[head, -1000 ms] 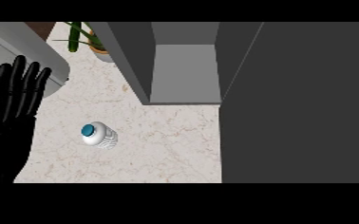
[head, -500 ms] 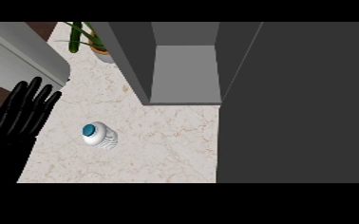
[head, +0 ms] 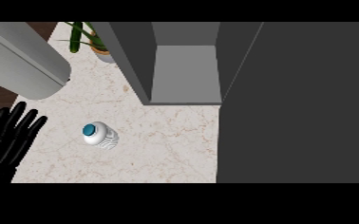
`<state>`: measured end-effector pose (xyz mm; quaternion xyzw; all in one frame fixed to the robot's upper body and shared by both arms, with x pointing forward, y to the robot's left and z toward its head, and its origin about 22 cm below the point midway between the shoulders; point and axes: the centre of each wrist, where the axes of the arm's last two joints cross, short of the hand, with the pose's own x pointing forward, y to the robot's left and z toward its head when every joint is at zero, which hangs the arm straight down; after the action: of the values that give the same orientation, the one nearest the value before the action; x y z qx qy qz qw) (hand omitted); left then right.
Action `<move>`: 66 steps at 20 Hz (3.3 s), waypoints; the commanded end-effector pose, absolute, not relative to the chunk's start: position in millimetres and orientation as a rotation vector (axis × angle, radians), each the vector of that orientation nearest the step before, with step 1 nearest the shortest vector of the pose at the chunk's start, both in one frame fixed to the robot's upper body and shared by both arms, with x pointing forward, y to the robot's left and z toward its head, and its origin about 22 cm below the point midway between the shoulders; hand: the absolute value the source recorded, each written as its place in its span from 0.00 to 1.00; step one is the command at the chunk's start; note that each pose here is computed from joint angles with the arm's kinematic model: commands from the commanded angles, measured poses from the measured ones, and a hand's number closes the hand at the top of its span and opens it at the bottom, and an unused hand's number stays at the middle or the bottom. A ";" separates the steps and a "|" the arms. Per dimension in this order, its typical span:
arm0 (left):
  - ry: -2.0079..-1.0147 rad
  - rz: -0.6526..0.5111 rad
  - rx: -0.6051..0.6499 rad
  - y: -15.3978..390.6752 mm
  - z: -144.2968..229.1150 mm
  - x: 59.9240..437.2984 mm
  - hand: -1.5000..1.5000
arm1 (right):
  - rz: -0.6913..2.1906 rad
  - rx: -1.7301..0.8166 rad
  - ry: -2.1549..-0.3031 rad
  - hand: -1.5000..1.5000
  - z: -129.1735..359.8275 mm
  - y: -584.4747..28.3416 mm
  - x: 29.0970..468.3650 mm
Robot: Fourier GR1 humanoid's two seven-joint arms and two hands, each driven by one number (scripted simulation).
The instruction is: Pick up the bottled water, place it into the cabinet and close the cabinet
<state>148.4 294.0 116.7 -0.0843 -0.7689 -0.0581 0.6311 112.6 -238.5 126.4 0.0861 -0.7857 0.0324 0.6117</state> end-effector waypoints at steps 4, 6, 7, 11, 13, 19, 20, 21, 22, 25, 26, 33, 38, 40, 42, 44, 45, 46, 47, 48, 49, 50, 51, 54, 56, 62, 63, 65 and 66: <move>-1.732 -0.118 -0.129 289.8 106.2 144.3 0.00 | 0.081 0.203 -1.838 0.00 152.0 -241.4 78.7; -1.751 -0.110 -0.125 308.9 93.8 144.7 0.00 | 0.078 0.194 -1.851 0.00 146.0 -238.4 88.2; -1.739 -0.074 -0.105 308.6 82.3 150.9 0.00 | 0.094 0.217 -1.845 0.00 147.2 -233.8 79.8; -1.717 -0.067 -0.065 298.9 51.7 153.1 0.00 | 0.088 0.215 -1.822 0.00 152.2 -239.1 66.9; -1.711 -0.042 -0.008 319.8 55.0 171.8 0.00 | 0.083 0.200 -1.818 0.00 144.3 -238.0 71.5; -1.658 -0.064 -0.042 325.4 11.7 176.7 0.00 | 0.122 0.187 -1.842 0.00 141.1 -236.5 63.1; -1.660 -0.054 -0.026 323.4 7.2 180.7 0.00 | 0.113 0.202 -1.836 0.00 142.6 -238.4 53.5; -1.661 -0.072 -0.030 314.3 13.7 198.0 0.00 | 0.092 0.181 -1.851 0.00 144.0 -240.9 62.7; -1.656 -0.053 -0.044 318.8 -11.7 196.9 0.00 | 0.089 0.190 -1.827 0.00 130.7 -232.7 58.6; -1.643 -0.050 -0.035 327.5 -30.8 209.1 0.00 | 0.113 0.212 -1.861 0.00 148.6 -241.5 51.2; -1.630 -0.030 -0.012 325.9 -39.7 192.7 0.00 | 0.093 0.190 -1.846 0.00 128.4 -243.4 58.9; -1.629 0.039 0.027 339.9 -82.8 218.3 0.00 | 0.088 0.185 -1.853 0.00 131.6 -240.8 37.7; -1.617 0.030 0.018 331.7 -119.1 205.5 0.00 | 0.102 0.197 -1.854 0.00 151.0 -240.2 39.9; -1.596 0.036 -0.038 340.1 -130.4 204.9 0.00 | 0.130 0.214 -1.820 0.00 134.3 -243.5 36.5; -1.576 0.040 -0.106 333.1 -138.7 208.3 0.00 | 0.120 0.217 -1.833 0.00 134.9 -245.4 32.7; -1.556 0.010 -0.170 325.2 -137.3 211.4 0.00 | 0.094 0.201 -1.840 0.00 138.5 -236.6 33.8; -1.574 0.046 -0.183 322.7 -145.4 220.6 0.00 | 0.114 0.211 -1.847 0.00 134.7 -244.4 38.6; -1.581 0.053 -0.188 315.1 -151.9 210.5 0.00 | 0.144 0.217 -1.829 0.00 143.5 -243.1 24.5; -1.557 0.042 -0.245 312.5 -154.7 213.3 0.00 | 0.094 0.199 -1.833 0.00 134.1 -232.3 39.2; -1.579 0.037 -0.250 314.9 -150.7 226.9 0.00 | 0.121 0.225 -1.828 0.00 135.4 -246.0 36.9; -1.564 0.074 -0.226 316.6 -159.5 209.9 0.00 | 0.107 0.217 -1.835 0.00 139.1 -239.6 23.5; -1.587 0.073 -0.222 323.4 -153.9 223.0 0.00 | 0.112 0.231 -1.826 0.00 139.6 -238.5 27.0; -1.588 0.106 -0.229 315.0 -161.6 214.8 0.00 | 0.099 0.194 -1.830 0.00 139.6 -244.0 30.9; -1.607 0.134 -0.210 305.3 -165.9 219.3 1.00 | 0.104 0.207 -1.823 0.00 120.3 -252.4 33.8; -1.604 0.185 -0.220 303.2 -166.5 221.1 1.00 | 0.119 0.202 -1.828 0.00 139.5 -249.7 22.7; -1.607 0.236 -0.304 309.5 -167.7 220.5 1.00 | 0.121 0.214 -1.822 0.00 121.2 -249.4 31.0; -1.607 0.237 -0.292 297.9 -169.7 221.0 1.00 | 0.101 0.212 -1.815 0.00 115.2 -243.9 27.3; -1.614 0.220 -0.327 303.8 -157.5 240.6 1.00 | 0.111 0.192 -1.836 0.00 124.3 -247.7 31.9; -1.620 0.256 -0.269 296.0 -171.2 222.5 1.00 | 0.106 0.199 -1.824 0.00 124.9 -243.3 27.3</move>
<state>223.4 306.6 -164.4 -0.0987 -0.7040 0.0899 0.6976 31.7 -245.4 103.4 0.0799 -0.7772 0.0545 0.6218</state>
